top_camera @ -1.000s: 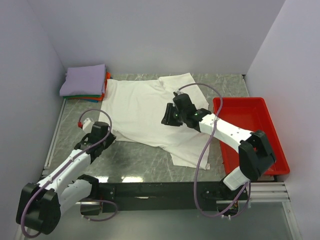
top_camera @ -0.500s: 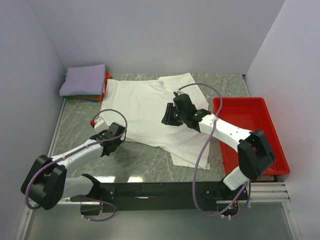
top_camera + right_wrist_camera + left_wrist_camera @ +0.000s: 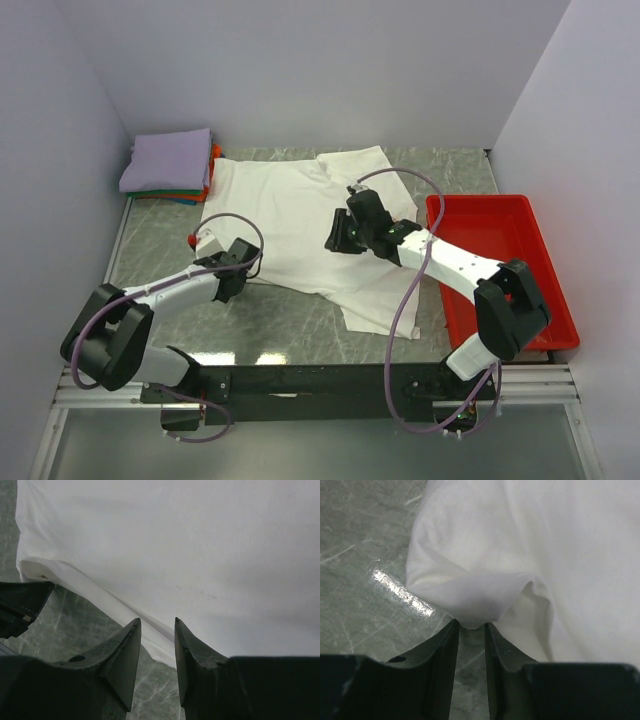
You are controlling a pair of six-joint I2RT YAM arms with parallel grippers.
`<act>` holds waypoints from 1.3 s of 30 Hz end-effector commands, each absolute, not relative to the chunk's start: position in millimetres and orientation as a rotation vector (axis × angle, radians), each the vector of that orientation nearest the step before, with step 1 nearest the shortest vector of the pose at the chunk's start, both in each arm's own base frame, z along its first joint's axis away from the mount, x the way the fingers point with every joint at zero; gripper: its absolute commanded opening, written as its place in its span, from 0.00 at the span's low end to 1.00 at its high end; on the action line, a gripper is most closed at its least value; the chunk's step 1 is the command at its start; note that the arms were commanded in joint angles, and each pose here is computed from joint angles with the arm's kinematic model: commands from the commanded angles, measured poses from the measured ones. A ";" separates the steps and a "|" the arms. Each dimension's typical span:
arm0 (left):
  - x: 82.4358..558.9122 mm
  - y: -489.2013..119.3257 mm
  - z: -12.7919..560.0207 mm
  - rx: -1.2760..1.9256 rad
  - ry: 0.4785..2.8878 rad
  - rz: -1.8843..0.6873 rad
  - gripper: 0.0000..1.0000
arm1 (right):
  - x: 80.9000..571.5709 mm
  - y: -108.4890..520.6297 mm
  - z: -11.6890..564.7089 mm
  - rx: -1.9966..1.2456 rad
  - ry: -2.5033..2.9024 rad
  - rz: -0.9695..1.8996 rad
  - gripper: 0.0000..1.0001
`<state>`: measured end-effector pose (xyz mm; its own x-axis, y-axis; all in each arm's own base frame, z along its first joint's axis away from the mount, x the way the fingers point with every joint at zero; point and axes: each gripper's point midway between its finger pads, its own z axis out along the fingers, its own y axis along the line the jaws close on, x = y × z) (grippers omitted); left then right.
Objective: Fold and stack the t-shirts
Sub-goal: Flatten the tshirt out
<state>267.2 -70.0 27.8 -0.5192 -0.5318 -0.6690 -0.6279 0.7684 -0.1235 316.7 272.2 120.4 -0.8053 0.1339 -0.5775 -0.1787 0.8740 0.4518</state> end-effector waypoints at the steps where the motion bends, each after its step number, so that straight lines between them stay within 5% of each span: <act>1: 273.3 -65.2 40.0 -0.916 2.176 0.204 0.31 | 322.0 265.7 117.0 -0.030 2.406 0.628 0.40; 11: 264.0 -49.5 70.2 -0.958 2.094 0.210 0.01 | 321.3 256.2 108.7 -0.018 2.424 0.607 0.40; 32: 244.2 2.9 137.9 -1.097 1.869 0.275 0.01 | 308.3 217.2 92.7 0.055 2.456 0.567 0.40; 36: 248.3 8.6 147.2 -1.124 1.830 0.265 0.12 | 304.6 205.2 82.8 0.090 2.487 0.546 0.40; 39: 246.9 15.0 149.8 -1.152 1.806 0.277 0.30 | 303.5 194.6 77.0 0.125 2.504 0.531 0.40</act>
